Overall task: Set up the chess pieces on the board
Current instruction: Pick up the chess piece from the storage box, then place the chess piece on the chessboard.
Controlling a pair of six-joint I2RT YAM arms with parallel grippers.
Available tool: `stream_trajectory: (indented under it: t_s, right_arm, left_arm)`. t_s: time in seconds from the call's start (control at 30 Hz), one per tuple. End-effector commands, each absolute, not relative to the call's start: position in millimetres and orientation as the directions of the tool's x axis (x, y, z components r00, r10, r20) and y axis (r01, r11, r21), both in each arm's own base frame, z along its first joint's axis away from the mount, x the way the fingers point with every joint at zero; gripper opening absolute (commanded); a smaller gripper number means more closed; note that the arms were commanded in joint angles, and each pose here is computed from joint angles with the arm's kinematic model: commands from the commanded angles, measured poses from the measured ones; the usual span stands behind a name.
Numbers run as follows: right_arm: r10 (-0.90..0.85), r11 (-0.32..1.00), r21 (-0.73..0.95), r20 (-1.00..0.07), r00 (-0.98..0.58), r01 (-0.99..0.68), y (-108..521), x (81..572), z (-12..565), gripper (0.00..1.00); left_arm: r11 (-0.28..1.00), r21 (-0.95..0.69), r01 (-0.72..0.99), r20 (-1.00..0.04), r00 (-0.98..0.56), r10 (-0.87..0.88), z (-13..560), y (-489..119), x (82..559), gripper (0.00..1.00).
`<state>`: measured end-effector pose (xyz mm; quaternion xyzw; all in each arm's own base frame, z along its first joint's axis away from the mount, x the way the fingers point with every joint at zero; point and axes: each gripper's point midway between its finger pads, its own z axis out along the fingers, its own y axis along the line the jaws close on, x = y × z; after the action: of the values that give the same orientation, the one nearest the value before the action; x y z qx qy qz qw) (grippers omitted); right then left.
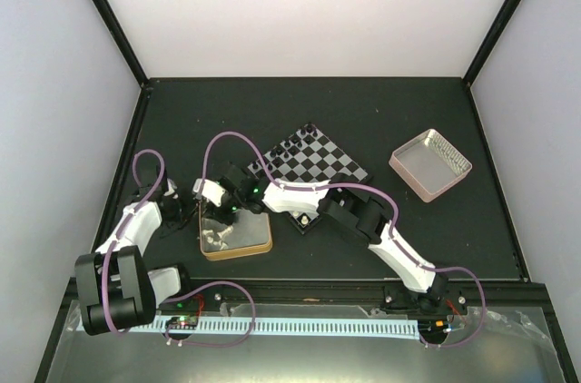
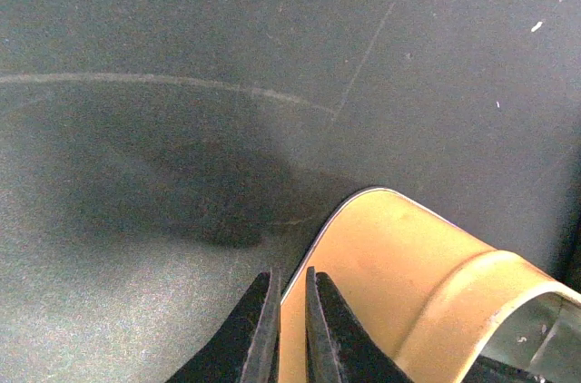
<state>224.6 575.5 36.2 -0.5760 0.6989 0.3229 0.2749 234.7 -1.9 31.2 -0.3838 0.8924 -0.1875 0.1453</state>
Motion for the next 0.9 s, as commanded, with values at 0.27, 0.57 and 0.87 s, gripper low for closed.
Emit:
stream_trajectory:
  t_s: [0.27, 0.57, 0.87]
  right_arm:
    - [-0.579, 0.124, 0.088, -0.802, -0.144, -0.988, 585, 226, 60, 0.08]
    - [-0.444, 0.224, 0.108, -0.873, -0.2, -0.969, 552, 225, 131, 0.06]
    - [-0.301, 0.476, 0.191, -0.882, -0.364, -0.858, 469, 258, 180, 0.08]
  left_arm:
    - [0.642, -0.484, -0.595, -0.124, -0.679, -0.723, 39, -7, 238, 0.09]
    - [0.666, -0.448, -0.597, -0.231, -0.642, -0.731, 64, 8, 236, 0.13]
    - [0.711, -0.485, -0.51, -0.373, -0.615, -0.695, 115, 11, 238, 0.29]
